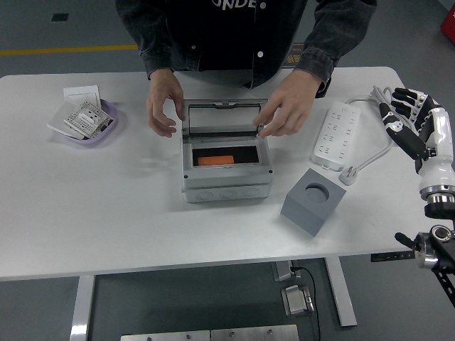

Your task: Pick up the cylinder from the cube,place it in the box,flap close box

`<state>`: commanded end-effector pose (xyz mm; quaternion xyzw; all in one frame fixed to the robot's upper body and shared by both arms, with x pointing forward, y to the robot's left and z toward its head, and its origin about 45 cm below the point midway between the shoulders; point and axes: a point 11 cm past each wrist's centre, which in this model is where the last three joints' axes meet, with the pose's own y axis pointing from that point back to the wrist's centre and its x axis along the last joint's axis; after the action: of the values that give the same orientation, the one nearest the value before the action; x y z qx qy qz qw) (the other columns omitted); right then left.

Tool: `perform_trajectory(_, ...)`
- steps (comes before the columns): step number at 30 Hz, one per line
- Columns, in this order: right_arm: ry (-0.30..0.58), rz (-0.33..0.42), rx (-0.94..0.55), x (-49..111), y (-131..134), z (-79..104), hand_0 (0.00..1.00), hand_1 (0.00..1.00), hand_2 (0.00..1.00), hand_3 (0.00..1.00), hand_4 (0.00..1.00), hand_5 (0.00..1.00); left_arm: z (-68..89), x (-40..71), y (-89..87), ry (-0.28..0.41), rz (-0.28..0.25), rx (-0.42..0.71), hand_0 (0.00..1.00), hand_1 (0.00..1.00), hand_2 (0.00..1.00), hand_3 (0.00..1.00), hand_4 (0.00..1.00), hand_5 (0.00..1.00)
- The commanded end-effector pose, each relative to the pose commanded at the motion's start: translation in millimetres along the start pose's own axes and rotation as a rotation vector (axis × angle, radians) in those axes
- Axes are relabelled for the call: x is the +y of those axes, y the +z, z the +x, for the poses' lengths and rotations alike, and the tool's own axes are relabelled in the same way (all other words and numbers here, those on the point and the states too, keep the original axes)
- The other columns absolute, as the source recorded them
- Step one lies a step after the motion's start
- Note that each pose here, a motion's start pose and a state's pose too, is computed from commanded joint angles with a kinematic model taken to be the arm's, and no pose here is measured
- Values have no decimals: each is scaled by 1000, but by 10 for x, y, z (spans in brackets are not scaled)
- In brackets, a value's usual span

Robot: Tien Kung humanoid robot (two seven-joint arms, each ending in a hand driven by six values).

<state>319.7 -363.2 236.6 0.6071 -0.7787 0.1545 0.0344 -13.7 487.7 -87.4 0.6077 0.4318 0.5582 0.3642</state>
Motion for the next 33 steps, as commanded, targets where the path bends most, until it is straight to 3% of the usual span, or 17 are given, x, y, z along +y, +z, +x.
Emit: perform_trajectory(33,-9,-7,-5,12,38,-39,778,712,721,667,770,285,-12,-3,-12,-1,2,-2,649,697,589,591,560,141)
